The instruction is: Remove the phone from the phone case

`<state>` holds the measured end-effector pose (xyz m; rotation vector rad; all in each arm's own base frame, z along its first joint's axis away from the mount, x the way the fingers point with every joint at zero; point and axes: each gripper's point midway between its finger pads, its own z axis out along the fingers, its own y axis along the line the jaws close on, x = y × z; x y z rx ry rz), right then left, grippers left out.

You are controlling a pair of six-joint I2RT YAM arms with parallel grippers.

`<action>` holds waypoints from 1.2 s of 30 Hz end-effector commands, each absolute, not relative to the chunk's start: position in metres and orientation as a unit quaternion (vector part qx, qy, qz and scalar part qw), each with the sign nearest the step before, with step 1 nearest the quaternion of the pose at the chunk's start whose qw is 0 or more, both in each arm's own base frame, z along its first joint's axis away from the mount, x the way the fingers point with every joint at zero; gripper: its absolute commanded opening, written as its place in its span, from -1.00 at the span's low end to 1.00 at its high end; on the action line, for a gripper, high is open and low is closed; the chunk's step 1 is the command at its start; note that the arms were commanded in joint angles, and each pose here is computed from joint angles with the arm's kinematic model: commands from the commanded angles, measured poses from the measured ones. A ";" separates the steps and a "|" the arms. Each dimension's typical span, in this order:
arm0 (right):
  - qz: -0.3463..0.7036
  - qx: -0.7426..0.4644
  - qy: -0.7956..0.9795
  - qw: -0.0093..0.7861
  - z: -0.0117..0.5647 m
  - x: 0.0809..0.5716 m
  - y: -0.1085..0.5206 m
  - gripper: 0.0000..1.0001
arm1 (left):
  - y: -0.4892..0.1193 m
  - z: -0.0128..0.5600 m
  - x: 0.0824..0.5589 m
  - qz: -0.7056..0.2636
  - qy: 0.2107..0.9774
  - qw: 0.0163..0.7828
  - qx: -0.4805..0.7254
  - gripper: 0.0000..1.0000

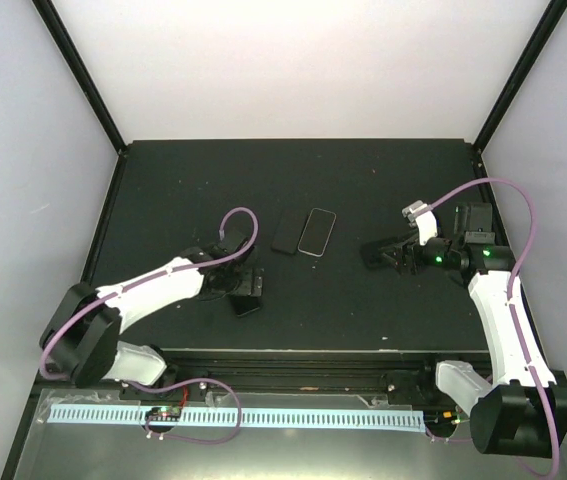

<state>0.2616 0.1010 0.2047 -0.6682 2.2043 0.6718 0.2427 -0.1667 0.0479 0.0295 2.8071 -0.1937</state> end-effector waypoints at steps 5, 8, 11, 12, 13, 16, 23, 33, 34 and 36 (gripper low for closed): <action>0.256 -0.265 0.854 0.368 0.205 0.264 0.101 0.48 | -0.162 0.081 0.257 -0.062 0.979 0.195 -0.002 0.98; 0.255 -0.263 0.856 0.365 0.202 0.265 0.101 0.48 | -0.163 0.085 0.245 -0.069 0.984 0.167 0.000 0.90; 0.259 -0.261 0.858 0.359 0.199 0.267 0.101 0.49 | -0.143 0.077 0.218 -0.063 0.987 0.138 -0.060 0.84; 0.260 -0.261 0.859 0.356 0.198 0.268 0.101 0.48 | -0.135 0.074 0.209 -0.060 0.986 0.137 -0.078 0.83; 0.260 -0.261 0.860 0.354 0.197 0.269 0.101 0.48 | -0.128 0.072 0.203 -0.060 0.984 0.142 -0.089 0.80; 0.260 -0.259 0.863 0.347 0.193 0.270 0.100 0.48 | -0.108 0.066 0.194 -0.055 0.978 0.169 -0.109 0.53; 0.256 -0.254 0.869 0.339 0.186 0.273 0.098 0.48 | -0.112 0.034 0.186 -0.092 0.979 0.146 -0.108 -0.44; 0.245 -0.249 0.877 0.329 0.179 0.278 0.094 0.48 | -0.167 0.010 0.213 -0.138 0.984 0.109 0.009 -0.48; 0.243 -0.249 0.878 0.329 0.179 0.278 0.093 0.47 | -0.175 0.013 0.218 -0.146 0.982 0.118 0.020 -0.46; 0.240 -0.248 0.879 0.329 0.178 0.279 0.092 0.47 | -0.195 0.021 0.227 -0.172 0.976 0.127 0.040 -0.41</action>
